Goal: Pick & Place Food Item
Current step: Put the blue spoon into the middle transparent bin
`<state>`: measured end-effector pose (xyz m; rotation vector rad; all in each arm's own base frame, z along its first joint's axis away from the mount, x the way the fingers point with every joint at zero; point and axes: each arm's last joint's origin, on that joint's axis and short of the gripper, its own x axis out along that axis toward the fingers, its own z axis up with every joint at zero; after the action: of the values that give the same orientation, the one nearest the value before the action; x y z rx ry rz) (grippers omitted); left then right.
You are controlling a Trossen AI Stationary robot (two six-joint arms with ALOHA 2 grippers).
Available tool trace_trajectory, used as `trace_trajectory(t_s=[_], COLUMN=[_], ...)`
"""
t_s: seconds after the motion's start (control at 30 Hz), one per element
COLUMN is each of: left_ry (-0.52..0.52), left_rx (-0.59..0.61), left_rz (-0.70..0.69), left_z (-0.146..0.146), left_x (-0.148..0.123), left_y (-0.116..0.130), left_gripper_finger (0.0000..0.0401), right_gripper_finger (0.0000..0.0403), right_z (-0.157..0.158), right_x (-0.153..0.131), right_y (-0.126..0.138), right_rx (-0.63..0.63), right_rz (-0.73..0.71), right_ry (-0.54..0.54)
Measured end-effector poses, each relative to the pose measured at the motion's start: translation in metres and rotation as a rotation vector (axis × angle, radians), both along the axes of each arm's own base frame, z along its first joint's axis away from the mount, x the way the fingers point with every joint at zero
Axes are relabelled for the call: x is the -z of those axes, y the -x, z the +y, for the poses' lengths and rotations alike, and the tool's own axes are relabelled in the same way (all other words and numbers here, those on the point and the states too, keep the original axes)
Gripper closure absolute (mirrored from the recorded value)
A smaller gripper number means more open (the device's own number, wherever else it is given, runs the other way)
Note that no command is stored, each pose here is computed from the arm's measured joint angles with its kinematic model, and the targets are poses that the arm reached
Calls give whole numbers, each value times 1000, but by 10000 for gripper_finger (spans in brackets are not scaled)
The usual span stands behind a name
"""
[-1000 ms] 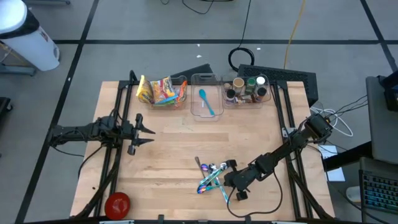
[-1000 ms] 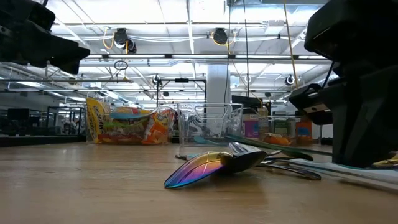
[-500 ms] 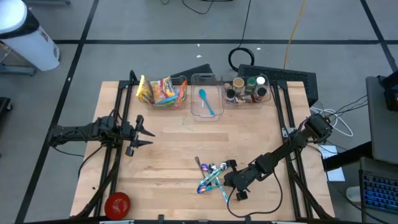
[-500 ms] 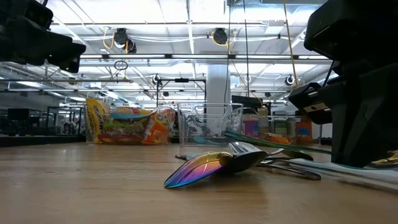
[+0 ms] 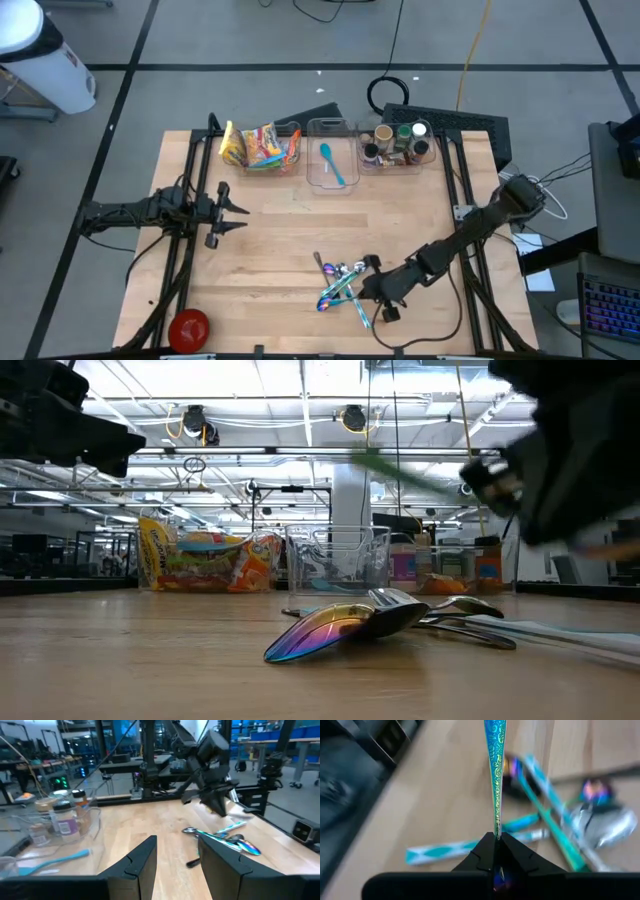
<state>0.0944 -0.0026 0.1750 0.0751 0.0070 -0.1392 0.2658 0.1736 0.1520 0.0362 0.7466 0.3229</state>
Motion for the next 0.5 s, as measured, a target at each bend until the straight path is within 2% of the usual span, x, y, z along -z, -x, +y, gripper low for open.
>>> trace_trajectory(t_s=[0.3, 0.5], left_ry=[7, 5], left_rx=[-5, -5], left_rz=[-1, -1], left_z=[0, 0], left_x=[0, 0], left_y=[0, 0], left_gripper_finger=[249, 249], right_gripper_finger=[397, 397], right_z=[-12, -37], right_x=[-55, -73], right_y=[-3, -20], right_rx=[20, 116], right_rz=[-291, -436], right_ry=[-58, -106])
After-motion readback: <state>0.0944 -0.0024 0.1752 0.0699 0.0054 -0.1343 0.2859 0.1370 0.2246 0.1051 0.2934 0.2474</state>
